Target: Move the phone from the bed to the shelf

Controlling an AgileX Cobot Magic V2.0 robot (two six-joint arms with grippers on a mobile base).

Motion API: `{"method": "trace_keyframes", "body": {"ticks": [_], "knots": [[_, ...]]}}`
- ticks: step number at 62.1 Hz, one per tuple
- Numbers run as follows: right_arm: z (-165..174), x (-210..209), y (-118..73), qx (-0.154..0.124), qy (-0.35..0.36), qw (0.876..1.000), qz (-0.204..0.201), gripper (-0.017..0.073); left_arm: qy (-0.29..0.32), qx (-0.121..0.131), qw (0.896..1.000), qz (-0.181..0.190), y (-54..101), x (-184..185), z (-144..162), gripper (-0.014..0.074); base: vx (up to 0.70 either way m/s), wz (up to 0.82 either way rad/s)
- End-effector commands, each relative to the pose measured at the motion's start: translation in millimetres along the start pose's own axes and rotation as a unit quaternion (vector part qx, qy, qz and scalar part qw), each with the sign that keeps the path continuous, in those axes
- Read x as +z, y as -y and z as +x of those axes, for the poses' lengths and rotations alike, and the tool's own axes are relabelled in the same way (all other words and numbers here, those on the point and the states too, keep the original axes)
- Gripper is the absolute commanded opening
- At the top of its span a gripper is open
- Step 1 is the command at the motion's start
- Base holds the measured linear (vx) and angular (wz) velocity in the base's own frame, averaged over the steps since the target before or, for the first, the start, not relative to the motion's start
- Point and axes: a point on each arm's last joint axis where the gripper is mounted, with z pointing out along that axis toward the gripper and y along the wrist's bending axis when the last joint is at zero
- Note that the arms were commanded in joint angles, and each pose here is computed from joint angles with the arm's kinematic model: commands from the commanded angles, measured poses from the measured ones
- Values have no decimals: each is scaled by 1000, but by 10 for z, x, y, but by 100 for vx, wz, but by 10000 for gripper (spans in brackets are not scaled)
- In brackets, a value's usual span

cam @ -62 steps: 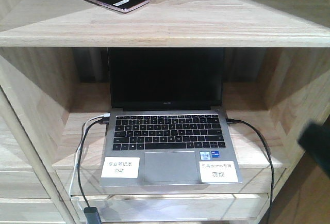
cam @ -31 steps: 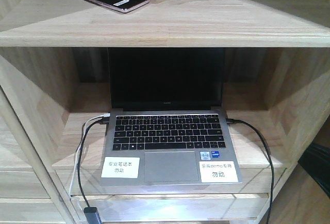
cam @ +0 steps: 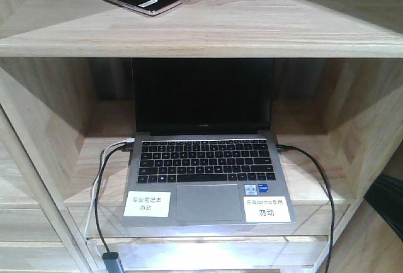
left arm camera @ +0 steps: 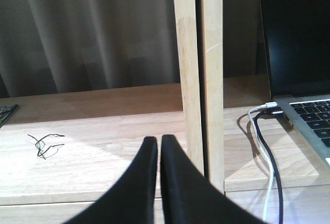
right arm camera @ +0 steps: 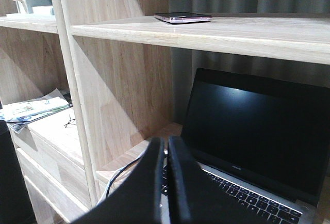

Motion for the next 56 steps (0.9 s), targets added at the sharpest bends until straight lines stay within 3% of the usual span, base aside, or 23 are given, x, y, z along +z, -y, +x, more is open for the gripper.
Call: {"method": "trace_keyframes", "body": {"ticks": [1,9,18,32,51,56], "knots": [[-114,-5,30,7,28,999,19,-6,53,-7,999,-5,-16,-30,-142,1,0,0],[-88,-5,59,-8,13,999,35,-6,53,-7,999,-5,-16,-30,-142,1,0,0],[-38,-13,131,11,-13,997,75,-6,53,-7,999,-5,-16,-30,-142,1,0,0],[-23,-44,262,6,-21,989,148,-6,53,-7,999,-5,-16,-30,-142,1,0,0],[-51,-60,323,-63,-14,981,183,-6,53,-7,999,-5,-16,-30,-142,1,0,0],[-15,-66,359,-66,-22,976,205,-6,53,-7,999,-5,-16,-30,-142,1,0,0]]}}
